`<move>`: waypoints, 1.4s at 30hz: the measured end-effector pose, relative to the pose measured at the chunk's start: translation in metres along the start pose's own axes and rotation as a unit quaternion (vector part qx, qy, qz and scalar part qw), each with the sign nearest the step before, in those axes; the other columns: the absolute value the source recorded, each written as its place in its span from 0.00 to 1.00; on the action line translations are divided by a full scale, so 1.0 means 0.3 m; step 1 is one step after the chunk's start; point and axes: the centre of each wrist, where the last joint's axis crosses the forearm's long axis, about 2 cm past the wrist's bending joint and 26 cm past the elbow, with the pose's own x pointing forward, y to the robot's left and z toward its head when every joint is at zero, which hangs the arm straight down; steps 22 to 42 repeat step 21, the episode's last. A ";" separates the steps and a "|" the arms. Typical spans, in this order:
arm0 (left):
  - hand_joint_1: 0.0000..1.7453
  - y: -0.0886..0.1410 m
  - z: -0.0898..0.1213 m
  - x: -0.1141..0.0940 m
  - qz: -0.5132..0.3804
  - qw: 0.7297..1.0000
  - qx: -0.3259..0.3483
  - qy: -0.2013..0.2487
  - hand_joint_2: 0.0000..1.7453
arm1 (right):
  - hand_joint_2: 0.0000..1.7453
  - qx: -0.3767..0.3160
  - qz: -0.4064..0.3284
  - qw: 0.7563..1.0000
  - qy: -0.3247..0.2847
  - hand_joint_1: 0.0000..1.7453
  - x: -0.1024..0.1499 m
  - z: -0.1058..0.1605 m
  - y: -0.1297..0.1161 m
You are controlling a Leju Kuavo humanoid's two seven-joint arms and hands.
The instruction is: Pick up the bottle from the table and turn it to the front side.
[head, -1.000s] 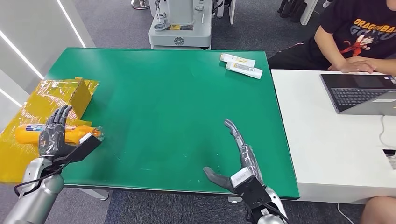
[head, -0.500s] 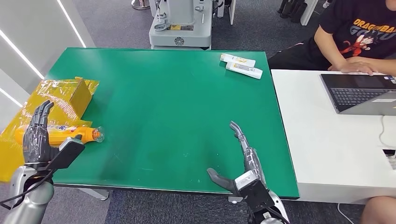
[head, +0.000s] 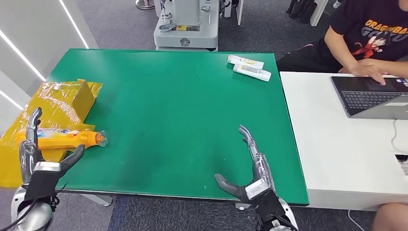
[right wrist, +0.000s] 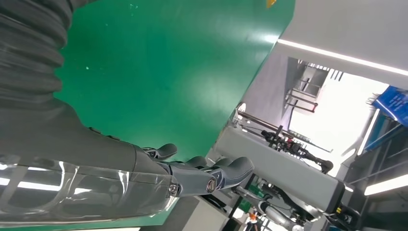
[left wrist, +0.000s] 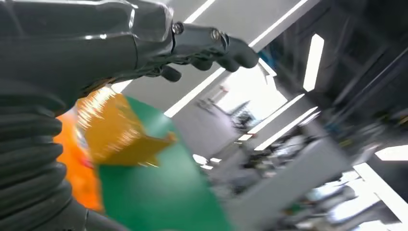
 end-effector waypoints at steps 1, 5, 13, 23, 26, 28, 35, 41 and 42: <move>0.00 -0.026 -0.004 0.029 0.048 0.999 0.018 -0.013 1.00 | 1.00 -0.002 -0.002 1.000 -0.002 0.00 -0.001 0.000 0.000; 0.00 -0.173 -0.027 0.184 0.204 0.975 0.065 -0.059 1.00 | 1.00 -0.014 -0.010 1.000 -0.012 0.00 -0.007 -0.007 -0.004; 0.00 -0.408 -0.054 0.441 0.349 0.934 -0.016 -0.077 1.00 | 1.00 -0.056 -0.001 0.998 -0.042 0.00 0.007 -0.033 -0.019; 0.00 -0.464 -0.052 0.513 0.375 0.921 -0.049 -0.088 1.00 | 1.00 -0.067 0.000 0.996 -0.052 0.00 0.018 -0.038 -0.023; 0.00 -0.464 -0.052 0.513 0.375 0.921 -0.049 -0.088 1.00 | 1.00 -0.067 0.000 0.996 -0.052 0.00 0.018 -0.038 -0.023; 0.00 -0.464 -0.052 0.513 0.375 0.921 -0.049 -0.088 1.00 | 1.00 -0.067 0.000 0.996 -0.052 0.00 0.018 -0.038 -0.023; 0.00 -0.464 -0.052 0.513 0.375 0.921 -0.049 -0.088 1.00 | 1.00 -0.067 0.000 0.996 -0.052 0.00 0.018 -0.038 -0.023; 0.00 -0.464 -0.052 0.513 0.375 0.921 -0.049 -0.088 1.00 | 1.00 -0.067 0.000 0.996 -0.052 0.00 0.018 -0.038 -0.023; 0.00 -0.464 -0.052 0.513 0.375 0.921 -0.049 -0.088 1.00 | 1.00 -0.067 0.000 0.996 -0.052 0.00 0.018 -0.038 -0.023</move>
